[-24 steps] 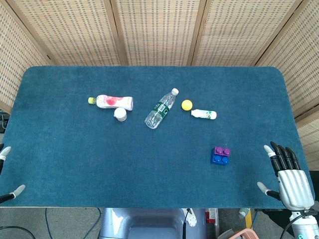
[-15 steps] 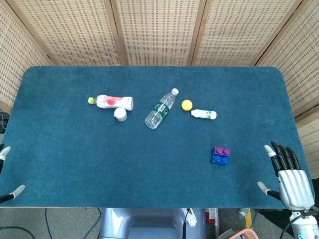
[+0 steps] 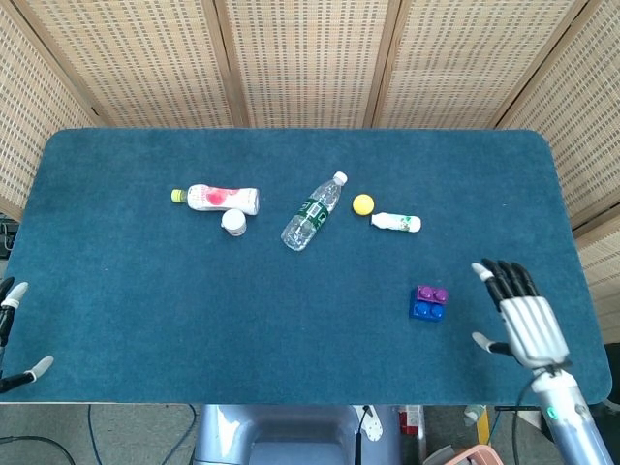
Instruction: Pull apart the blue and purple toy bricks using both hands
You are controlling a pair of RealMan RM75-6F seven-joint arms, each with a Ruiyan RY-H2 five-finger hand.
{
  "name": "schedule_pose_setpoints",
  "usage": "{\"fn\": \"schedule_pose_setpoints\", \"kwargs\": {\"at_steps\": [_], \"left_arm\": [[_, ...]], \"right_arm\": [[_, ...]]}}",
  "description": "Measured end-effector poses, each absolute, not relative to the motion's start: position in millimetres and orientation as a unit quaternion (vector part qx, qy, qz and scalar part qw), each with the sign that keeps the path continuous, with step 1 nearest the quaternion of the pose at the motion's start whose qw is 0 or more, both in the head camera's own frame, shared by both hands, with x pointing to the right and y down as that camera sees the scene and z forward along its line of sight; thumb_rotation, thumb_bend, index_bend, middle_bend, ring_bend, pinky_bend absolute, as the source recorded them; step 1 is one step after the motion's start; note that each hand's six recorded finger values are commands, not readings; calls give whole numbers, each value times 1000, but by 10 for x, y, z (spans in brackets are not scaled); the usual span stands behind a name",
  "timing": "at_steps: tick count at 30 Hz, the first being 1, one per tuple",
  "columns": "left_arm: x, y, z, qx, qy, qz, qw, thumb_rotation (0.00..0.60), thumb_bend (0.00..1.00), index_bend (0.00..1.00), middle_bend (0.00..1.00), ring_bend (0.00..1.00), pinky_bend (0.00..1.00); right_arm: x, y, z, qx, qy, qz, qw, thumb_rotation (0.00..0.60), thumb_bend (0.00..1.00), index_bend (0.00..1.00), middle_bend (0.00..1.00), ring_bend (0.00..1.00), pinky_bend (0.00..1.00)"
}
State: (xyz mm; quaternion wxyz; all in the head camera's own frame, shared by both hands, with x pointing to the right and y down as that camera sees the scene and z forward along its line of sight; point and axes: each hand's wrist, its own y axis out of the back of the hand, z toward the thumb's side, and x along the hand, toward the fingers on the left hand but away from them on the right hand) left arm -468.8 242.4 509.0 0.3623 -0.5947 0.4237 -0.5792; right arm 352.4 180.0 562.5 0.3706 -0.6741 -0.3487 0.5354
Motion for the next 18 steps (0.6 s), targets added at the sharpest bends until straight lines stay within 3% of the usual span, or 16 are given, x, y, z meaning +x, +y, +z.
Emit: {"fn": "schedule_pose_setpoints", "kwargs": {"at_steps": [8, 18], "left_arm": [[-4708, 2364, 5204, -588, 415, -597, 353, 600, 0, 0, 0, 0, 0], [-4706, 2360, 5237, -587, 413, -602, 351, 600, 0, 0, 0, 0, 0]], "right_arm": [[3065, 1438, 6110, -716, -293, 533, 344, 600, 29, 255, 249, 74, 0], [2836, 1353, 6536, -701, -264, 568, 340, 600, 63, 373, 337, 83, 0]]}}
